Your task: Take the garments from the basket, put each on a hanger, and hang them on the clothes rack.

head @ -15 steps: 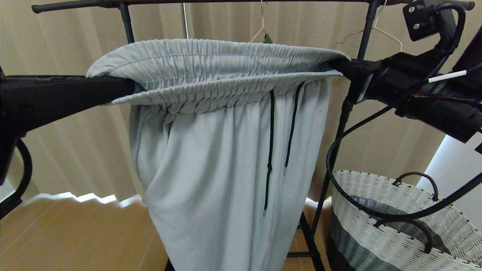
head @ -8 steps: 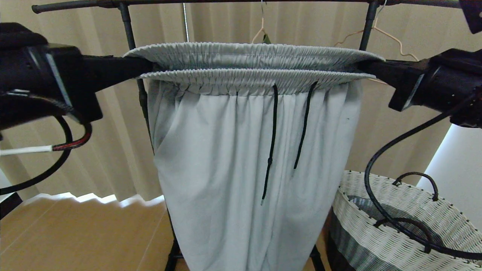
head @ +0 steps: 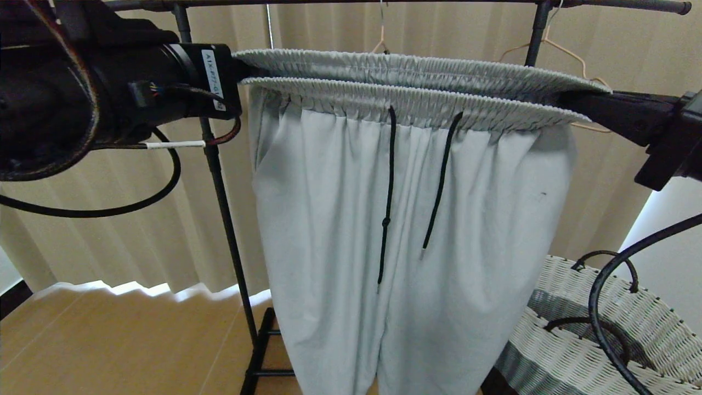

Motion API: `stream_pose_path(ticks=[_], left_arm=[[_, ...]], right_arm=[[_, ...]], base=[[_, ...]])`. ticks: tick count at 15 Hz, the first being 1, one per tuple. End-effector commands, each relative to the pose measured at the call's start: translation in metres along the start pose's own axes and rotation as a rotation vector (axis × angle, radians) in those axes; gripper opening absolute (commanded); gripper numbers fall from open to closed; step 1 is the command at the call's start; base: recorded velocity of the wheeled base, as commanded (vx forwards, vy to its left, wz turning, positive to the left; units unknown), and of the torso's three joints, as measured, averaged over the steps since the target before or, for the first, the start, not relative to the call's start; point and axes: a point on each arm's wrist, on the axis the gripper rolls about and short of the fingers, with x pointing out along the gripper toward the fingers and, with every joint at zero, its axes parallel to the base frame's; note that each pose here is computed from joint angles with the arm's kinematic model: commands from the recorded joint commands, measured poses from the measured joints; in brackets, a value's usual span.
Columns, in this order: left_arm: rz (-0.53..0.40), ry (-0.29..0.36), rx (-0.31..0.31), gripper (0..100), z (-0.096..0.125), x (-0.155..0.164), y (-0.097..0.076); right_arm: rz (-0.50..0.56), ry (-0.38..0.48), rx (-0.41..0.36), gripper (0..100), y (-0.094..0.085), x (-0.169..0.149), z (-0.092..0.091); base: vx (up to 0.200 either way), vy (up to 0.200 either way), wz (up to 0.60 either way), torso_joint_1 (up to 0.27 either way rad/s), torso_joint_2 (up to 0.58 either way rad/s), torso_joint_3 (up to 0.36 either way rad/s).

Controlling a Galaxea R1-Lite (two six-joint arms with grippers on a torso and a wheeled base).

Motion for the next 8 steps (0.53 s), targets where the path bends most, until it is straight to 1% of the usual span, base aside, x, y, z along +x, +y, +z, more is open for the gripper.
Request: stream_pose_path(ticks=[1,2,4,6,8], left_arm=[[0.011,0.035,0.01,0,-0.0105,0.0199,-0.0024],[0.01,0.038,0.011,0,-0.0113,0.0212,-0.0033],[0.011,0.04,0.009,0,-0.0117,0.0266,-0.0046],[0.01,0.052,0.009,0,-0.0152,0.0292,-0.0055],[0.01,0.05,0.009,0,-0.0148,0.0287,-0.0053]], right_arm=[[0.034,-0.012,0.002,0,0.0065,-0.0087,0.0003],[0.048,-0.011,0.004,0,0.0081,-0.0091,-0.0005],[0.118,-0.013,0.002,0,0.0105,-0.0144,-0.0046],[0.133,-0.014,0.002,0,0.0109,-0.0167,-0.005],[0.131,-0.011,0.001,0,0.0106,-0.0153,-0.0055]], base=[[0.0,0.0,0.0,0.0,0.0,0.0],[0.0,0.0,0.0,0.0,0.0,0.0],[0.0,0.0,0.0,0.0,0.0,0.0],[0.0,0.0,0.0,0.0,0.0,0.0],[0.0,0.0,0.0,0.0,0.0,0.0]])
